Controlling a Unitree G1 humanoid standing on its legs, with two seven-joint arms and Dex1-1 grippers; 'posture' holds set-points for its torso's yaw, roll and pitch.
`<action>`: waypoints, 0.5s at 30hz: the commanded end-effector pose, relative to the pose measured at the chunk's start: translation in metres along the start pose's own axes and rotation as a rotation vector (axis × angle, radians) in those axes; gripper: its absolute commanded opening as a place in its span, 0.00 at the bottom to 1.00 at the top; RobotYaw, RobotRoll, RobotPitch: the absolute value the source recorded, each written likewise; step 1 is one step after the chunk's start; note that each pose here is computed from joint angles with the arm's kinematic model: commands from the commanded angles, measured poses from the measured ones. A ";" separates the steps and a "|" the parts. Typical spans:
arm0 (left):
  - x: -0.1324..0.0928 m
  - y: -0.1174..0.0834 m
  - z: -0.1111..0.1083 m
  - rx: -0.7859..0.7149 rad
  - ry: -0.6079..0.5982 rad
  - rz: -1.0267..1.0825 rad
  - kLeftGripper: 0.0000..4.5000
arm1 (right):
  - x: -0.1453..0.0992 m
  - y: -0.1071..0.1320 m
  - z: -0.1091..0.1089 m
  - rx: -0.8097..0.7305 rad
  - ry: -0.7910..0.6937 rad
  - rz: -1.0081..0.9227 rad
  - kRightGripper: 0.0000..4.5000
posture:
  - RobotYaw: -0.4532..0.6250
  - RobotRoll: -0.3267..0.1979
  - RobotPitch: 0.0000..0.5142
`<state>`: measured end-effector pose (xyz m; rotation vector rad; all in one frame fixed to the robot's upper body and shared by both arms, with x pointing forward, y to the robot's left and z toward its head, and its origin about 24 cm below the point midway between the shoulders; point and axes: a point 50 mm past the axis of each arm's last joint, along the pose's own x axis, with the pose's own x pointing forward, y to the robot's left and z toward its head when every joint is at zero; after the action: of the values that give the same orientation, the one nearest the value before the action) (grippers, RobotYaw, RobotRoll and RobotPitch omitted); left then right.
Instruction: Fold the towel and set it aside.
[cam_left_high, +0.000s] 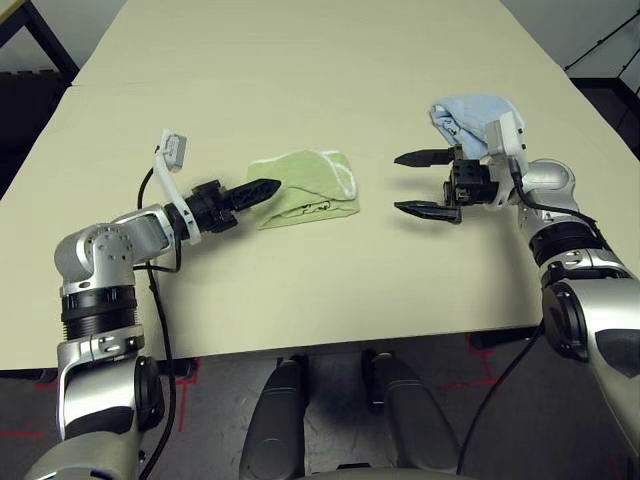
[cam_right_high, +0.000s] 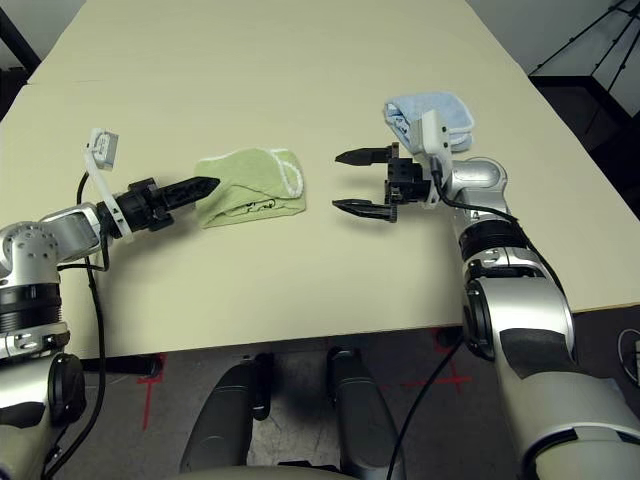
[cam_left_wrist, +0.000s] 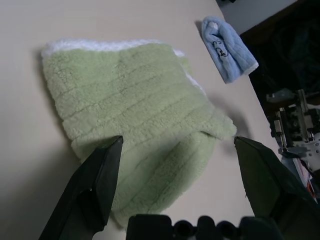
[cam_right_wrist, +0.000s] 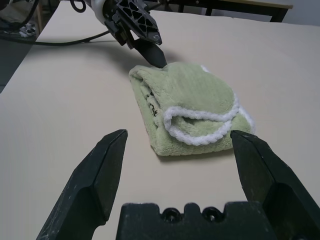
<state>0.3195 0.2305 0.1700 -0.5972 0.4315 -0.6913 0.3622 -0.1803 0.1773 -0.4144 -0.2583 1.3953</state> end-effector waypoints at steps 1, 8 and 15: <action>-0.013 0.005 0.005 -0.022 0.035 0.078 1.00 | -0.001 0.002 0.000 -0.005 -0.004 0.005 0.99 | 0.43 0.62 0.40; -0.029 0.008 0.009 -0.037 0.074 0.143 1.00 | 0.001 0.002 0.000 -0.004 -0.009 0.009 0.99 | 0.43 0.62 0.40; -0.023 0.008 -0.001 -0.084 0.111 0.125 1.00 | 0.002 0.000 0.003 -0.013 -0.013 0.017 0.99 | 0.43 0.62 0.40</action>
<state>0.3073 0.2523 0.1740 -0.5921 0.5688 -0.5989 0.3623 -0.1763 0.1776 -0.4100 -0.2651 1.4087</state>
